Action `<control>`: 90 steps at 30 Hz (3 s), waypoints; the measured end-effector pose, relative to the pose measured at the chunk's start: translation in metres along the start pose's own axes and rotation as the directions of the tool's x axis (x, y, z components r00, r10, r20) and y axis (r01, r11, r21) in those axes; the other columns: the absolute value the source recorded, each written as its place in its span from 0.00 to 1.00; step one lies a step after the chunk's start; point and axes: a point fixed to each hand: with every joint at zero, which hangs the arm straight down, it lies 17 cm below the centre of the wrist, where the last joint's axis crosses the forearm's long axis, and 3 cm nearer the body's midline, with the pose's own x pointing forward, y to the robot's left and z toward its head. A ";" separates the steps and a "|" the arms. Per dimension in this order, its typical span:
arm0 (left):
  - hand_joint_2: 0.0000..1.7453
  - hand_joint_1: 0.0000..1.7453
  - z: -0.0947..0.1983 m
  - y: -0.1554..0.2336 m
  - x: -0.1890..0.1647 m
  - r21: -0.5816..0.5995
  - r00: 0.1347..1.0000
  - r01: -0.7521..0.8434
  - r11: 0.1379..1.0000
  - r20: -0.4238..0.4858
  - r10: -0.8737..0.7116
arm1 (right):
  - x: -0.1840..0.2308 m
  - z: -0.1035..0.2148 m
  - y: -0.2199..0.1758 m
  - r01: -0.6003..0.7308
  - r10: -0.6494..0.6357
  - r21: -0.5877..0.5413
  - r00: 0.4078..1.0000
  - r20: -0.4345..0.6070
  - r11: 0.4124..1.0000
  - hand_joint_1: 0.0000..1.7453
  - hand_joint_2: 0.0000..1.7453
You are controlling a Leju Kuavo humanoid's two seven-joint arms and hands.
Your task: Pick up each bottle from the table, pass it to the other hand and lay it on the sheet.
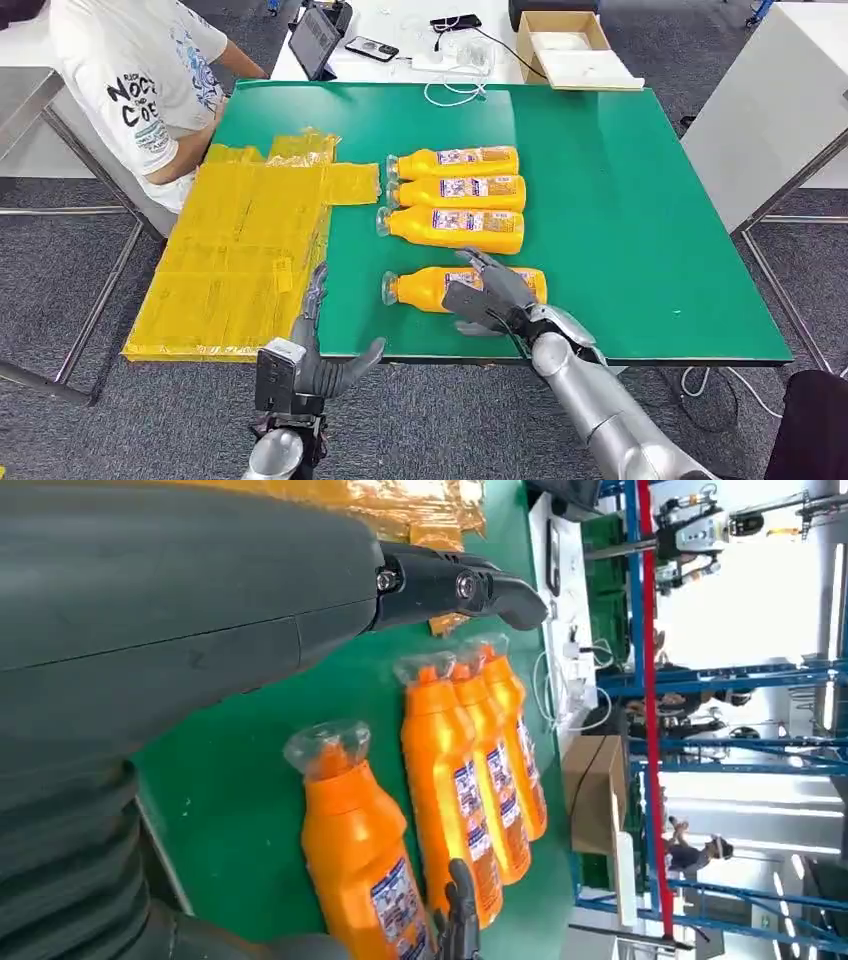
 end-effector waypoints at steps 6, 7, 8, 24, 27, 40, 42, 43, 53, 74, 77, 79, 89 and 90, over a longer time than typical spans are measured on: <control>1.00 0.00 0.001 -0.001 -0.003 -0.003 1.000 0.000 1.000 -0.007 0.000 | -0.011 0.003 -0.006 -0.036 0.036 0.010 0.999 -0.024 0.999 0.00 1.00; 1.00 0.00 0.001 -0.001 -0.003 -0.004 1.000 -0.001 1.000 -0.008 0.001 | -0.012 0.003 -0.005 -0.043 0.044 0.013 0.999 -0.031 0.999 0.00 1.00; 1.00 0.00 0.001 -0.001 -0.004 -0.004 1.000 -0.001 1.000 -0.009 0.001 | -0.017 0.005 -0.006 -0.054 0.055 0.016 0.997 -0.045 0.998 0.00 1.00; 1.00 0.00 0.002 -0.001 -0.010 -0.001 0.999 -0.007 1.000 -0.038 0.007 | -0.082 0.023 -0.021 -0.294 0.281 -0.006 0.920 -0.275 0.956 0.00 1.00; 1.00 0.00 0.002 -0.001 -0.011 -0.002 0.999 -0.007 1.000 -0.043 0.007 | -0.084 0.022 -0.021 -0.297 0.285 -0.001 0.917 -0.279 0.955 0.00 1.00; 1.00 0.00 0.004 -0.002 -0.015 -0.006 0.999 -0.005 1.000 -0.054 0.005 | -0.081 0.017 -0.016 -0.311 0.299 -0.001 0.915 -0.271 0.950 0.93 1.00; 1.00 0.00 0.004 -0.003 -0.015 -0.007 0.998 -0.002 1.000 -0.055 0.002 | -0.076 0.015 -0.014 -0.312 0.297 -0.023 0.921 -0.253 0.950 1.00 1.00; 1.00 0.00 0.004 -0.003 -0.016 -0.008 0.998 0.002 1.000 -0.057 -0.002 | -0.073 0.015 -0.012 -0.307 0.290 -0.037 0.926 -0.241 0.951 1.00 1.00; 1.00 0.00 0.005 -0.004 -0.019 -0.014 0.998 0.002 1.000 -0.067 -0.003 | -0.055 0.013 -0.004 -0.243 0.217 -0.127 0.958 -0.189 0.962 1.00 1.00; 1.00 0.00 0.006 0.002 -0.019 0.021 0.998 -0.021 1.000 -0.066 0.022 | 0.086 0.072 -0.084 0.077 0.123 -0.681 0.963 0.241 0.728 1.00 1.00; 1.00 0.00 0.006 0.006 -0.021 0.047 0.994 -0.076 0.996 -0.079 0.080 | 0.116 0.110 -0.115 0.143 0.177 -0.803 0.939 0.295 0.578 1.00 1.00; 1.00 0.00 0.006 0.008 -0.022 0.070 0.981 -0.160 0.985 -0.096 0.166 | 0.129 0.137 -0.130 0.170 0.218 -0.865 0.928 0.301 0.473 1.00 1.00; 1.00 0.00 0.003 -0.032 0.006 -0.063 0.791 -0.602 0.796 -0.181 0.584 | 0.154 0.139 -0.099 0.203 0.250 -0.813 0.887 0.389 0.545 1.00 1.00; 1.00 0.00 0.002 -0.037 0.013 -0.090 0.768 -0.635 0.767 -0.185 0.613 | 0.155 0.131 -0.085 0.206 0.232 -0.784 0.884 0.405 0.586 1.00 1.00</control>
